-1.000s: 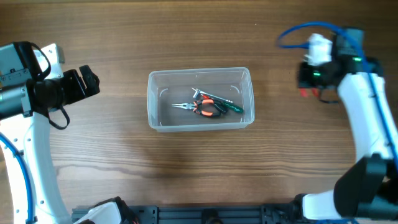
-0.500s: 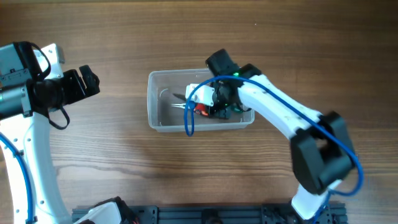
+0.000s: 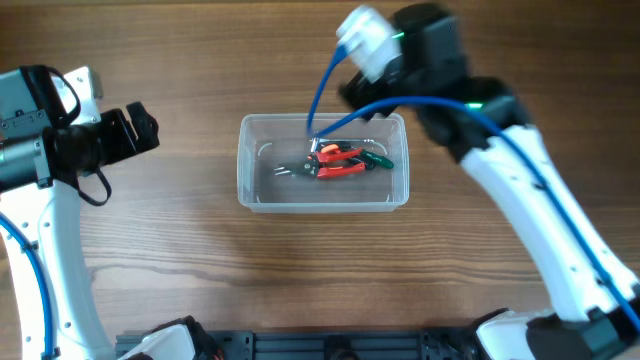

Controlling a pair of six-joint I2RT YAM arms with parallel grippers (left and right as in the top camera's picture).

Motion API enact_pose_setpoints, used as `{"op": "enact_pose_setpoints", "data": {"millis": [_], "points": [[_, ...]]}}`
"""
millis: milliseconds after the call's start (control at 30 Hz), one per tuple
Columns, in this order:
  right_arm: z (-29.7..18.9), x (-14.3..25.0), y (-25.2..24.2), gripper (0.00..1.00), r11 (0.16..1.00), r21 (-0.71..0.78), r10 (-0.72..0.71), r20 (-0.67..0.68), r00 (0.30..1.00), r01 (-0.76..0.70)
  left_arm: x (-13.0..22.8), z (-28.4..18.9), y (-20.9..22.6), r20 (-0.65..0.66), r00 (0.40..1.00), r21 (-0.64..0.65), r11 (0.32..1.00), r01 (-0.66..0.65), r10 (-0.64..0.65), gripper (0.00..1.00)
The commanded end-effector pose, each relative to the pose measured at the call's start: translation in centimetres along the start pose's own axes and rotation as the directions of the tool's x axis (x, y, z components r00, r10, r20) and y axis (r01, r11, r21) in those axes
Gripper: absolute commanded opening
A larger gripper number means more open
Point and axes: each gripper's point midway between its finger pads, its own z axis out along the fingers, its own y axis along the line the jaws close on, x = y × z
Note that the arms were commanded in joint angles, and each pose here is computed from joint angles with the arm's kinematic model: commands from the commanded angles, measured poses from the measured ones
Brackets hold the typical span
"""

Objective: Pack container

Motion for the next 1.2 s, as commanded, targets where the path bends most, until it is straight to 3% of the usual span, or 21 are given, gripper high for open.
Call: {"op": "enact_pose_setpoints", "data": {"millis": [0,133,267,400,567,800,967,1167], "points": [[0.0,4.0,-8.5,1.0,0.906,0.23,0.368,-0.014,0.93,-0.355,-2.8,-0.3,-0.8,0.108,0.991,0.022,0.996,-0.087,0.084,1.0],[-2.4,4.3,-16.7,1.0,0.855,0.305,0.393,0.149,0.907,-0.42,-9.6,-2.1,-2.0,0.389,0.91,0.025,0.985,-0.168,0.146,1.0],[-4.8,8.9,-21.6,1.0,0.772,0.416,0.47,0.137,0.872,-0.481,-8.4,-1.5,-2.6,0.338,0.921,-0.017,0.979,-0.202,0.195,1.0],[-9.0,12.4,-23.0,1.0,0.672,0.485,0.575,0.134,0.807,-0.56,-6.1,-0.7,-8.2,0.292,0.902,-0.028,0.945,-0.326,0.32,1.0],[-14.5,12.9,-19.5,1.0,0.644,0.505,0.526,0.253,0.812,-0.575,-2.8,-1.8,-10.5,0.308,0.879,0.012,0.922,-0.386,0.364,1.0],[-14.0,22.1,-8.9,1.0,0.673,0.461,0.521,0.26,0.813,-0.579,5.9,0.3,-6.8,0.365,0.86,-0.01,0.925,-0.38,0.357,1.0],[-13.5,24.5,-6.8,1.0,0.674,0.465,0.503,0.281,0.818,-0.574,7.0,0.9,-4.2,0.414,0.84,-0.122,0.935,-0.332,0.352,1.0],[-12.6,25.3,-6.7,1.0,0.673,0.46,0.532,0.244,0.811,-0.579,7.6,1.3,-4.0,0.383,0.852,-0.12,0.934,-0.336,0.356,1.0]]}}
